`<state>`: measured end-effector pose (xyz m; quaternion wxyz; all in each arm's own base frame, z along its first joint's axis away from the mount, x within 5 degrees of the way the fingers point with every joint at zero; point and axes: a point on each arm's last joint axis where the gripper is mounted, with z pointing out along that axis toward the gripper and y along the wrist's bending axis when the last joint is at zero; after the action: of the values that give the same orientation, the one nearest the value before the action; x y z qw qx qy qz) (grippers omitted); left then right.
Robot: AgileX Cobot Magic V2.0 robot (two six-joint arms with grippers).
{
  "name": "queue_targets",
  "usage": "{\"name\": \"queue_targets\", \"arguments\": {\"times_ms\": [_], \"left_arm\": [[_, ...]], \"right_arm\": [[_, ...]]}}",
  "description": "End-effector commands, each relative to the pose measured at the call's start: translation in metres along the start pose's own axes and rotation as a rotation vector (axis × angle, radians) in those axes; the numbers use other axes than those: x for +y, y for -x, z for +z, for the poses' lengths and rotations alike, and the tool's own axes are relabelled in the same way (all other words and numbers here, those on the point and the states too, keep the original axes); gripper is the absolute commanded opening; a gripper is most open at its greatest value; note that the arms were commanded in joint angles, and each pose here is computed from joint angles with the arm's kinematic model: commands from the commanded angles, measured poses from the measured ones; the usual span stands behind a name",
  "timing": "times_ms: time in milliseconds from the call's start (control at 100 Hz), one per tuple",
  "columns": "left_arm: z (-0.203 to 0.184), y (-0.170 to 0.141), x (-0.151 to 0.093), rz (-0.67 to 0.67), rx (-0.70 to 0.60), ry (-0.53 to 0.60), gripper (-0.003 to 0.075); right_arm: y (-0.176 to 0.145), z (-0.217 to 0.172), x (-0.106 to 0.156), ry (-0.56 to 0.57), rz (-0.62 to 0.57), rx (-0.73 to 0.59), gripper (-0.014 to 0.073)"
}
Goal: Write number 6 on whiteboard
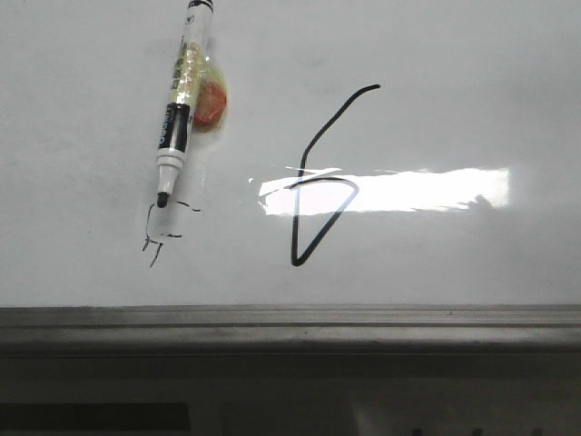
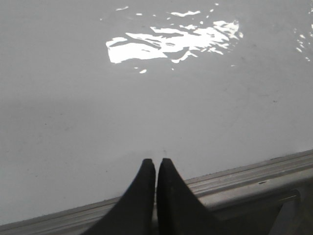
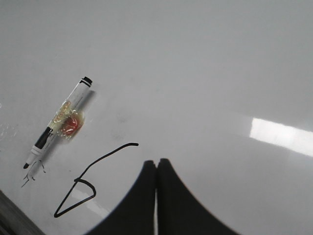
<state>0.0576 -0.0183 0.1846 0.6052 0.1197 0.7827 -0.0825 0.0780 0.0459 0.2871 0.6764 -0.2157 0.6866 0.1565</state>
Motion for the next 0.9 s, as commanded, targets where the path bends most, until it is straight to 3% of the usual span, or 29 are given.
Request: {"name": "queue_targets", "arguments": {"times_ms": [0,350,540,890], "left_arm": [[0.003,-0.002,0.001,-0.019,-0.032,0.014,-0.0020],[0.003,-0.002,0.001,-0.019,-0.032,0.014,-0.0020],[0.003,-0.002,0.001,-0.020,-0.032,0.014,-0.0020],[0.003,-0.002,0.001,-0.022,-0.032,0.013,-0.0020]], "right_arm": [[0.009,0.000,0.001,0.021,0.005,-0.029,-0.0065],[-0.026,0.001,-0.011,-0.138,-0.015,0.107,-0.0065],[-0.028,0.002,-0.007,-0.093,-0.035,0.078,-0.0065],[-0.027,0.002,-0.013,-0.166,-0.042,0.051,-0.0065]]}}
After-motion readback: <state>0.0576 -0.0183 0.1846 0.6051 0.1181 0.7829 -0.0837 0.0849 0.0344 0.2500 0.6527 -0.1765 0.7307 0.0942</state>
